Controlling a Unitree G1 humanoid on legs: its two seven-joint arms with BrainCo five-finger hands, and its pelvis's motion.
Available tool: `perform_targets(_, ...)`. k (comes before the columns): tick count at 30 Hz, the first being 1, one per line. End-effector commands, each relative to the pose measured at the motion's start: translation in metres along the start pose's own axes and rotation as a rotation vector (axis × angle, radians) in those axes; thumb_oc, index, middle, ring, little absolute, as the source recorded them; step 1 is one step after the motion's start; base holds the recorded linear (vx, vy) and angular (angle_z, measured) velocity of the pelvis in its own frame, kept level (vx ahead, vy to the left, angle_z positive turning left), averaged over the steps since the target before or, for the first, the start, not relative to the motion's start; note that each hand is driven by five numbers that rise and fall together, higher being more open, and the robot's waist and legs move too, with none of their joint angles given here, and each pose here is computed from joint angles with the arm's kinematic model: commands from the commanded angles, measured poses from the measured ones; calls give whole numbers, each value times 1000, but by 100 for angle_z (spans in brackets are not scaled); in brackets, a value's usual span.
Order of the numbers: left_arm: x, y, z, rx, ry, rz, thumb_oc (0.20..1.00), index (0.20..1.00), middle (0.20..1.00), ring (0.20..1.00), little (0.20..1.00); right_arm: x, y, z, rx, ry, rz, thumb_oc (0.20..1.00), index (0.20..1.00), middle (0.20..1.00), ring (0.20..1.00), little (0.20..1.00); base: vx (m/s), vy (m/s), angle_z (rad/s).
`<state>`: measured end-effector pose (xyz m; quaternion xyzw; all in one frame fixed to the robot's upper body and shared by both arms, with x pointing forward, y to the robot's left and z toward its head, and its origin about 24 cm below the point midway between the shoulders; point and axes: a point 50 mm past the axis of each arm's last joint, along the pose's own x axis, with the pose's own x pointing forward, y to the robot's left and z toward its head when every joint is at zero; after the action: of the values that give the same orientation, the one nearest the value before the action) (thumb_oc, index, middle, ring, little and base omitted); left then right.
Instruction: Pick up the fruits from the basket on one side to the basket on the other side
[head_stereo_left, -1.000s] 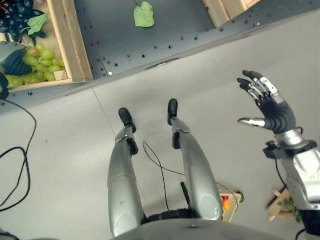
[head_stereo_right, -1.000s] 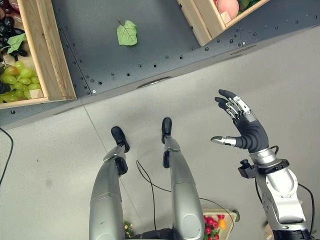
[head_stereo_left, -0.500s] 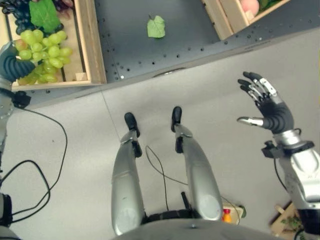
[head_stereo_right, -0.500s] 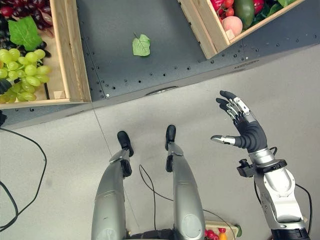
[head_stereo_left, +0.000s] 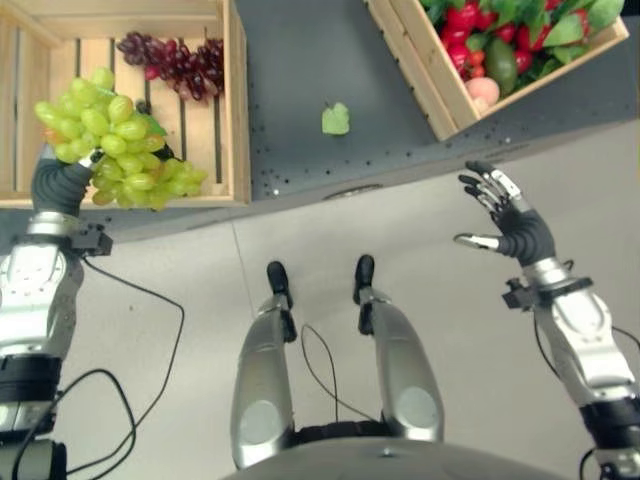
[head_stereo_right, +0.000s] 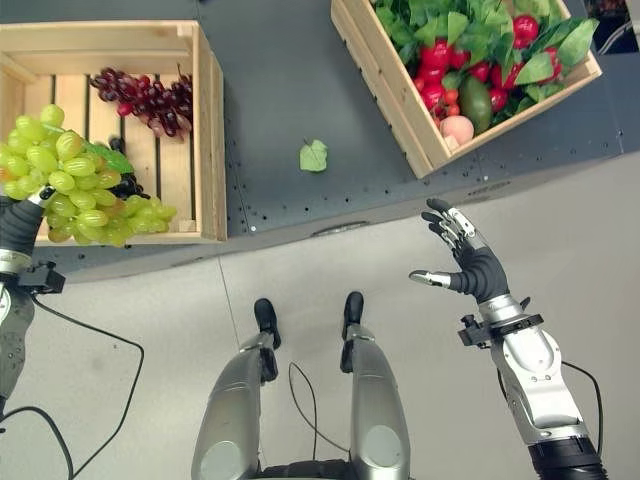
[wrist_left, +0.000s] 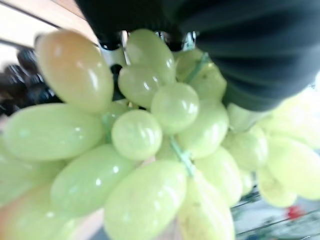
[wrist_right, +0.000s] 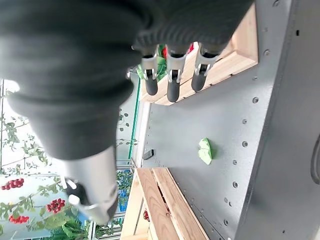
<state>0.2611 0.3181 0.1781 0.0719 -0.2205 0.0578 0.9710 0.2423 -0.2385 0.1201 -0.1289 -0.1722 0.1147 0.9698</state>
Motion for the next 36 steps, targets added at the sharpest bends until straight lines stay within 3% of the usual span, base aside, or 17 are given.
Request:
perform_targets(1, 11, 4, 55, -80, -323, 0, 200, 200, 200, 200, 200, 5, -10, 18, -82, -74, 18, 1000, 1000, 1000, 1000, 1000, 102, -2, 11)
perform_targets(6, 12, -21, 63, -174, -374, -119, 200, 200, 200, 200, 200, 10, -13, 18, -44, -60, 65, 1000, 1000, 1000, 1000, 1000, 73, -10, 7)
perform_targets(13, 12, -45, 65, -150, -351, -295, 200, 200, 200, 200, 200, 20, -17, 35, -102, -67, 209, 1000, 1000, 1000, 1000, 1000, 74, -19, 1)
perform_targets(21, 4, -89, 47, -162, -233, -549, 200, 200, 200, 200, 200, 47, 4, 48, -97, -61, 446, 1000, 1000, 1000, 1000, 1000, 67, -30, 0)
perform_targets(36, -11, -140, 28, -170, -133, -829, 200, 200, 200, 200, 200, 57, 43, 43, 42, -49, 638, 1000, 1000, 1000, 1000, 1000, 57, -28, -4)
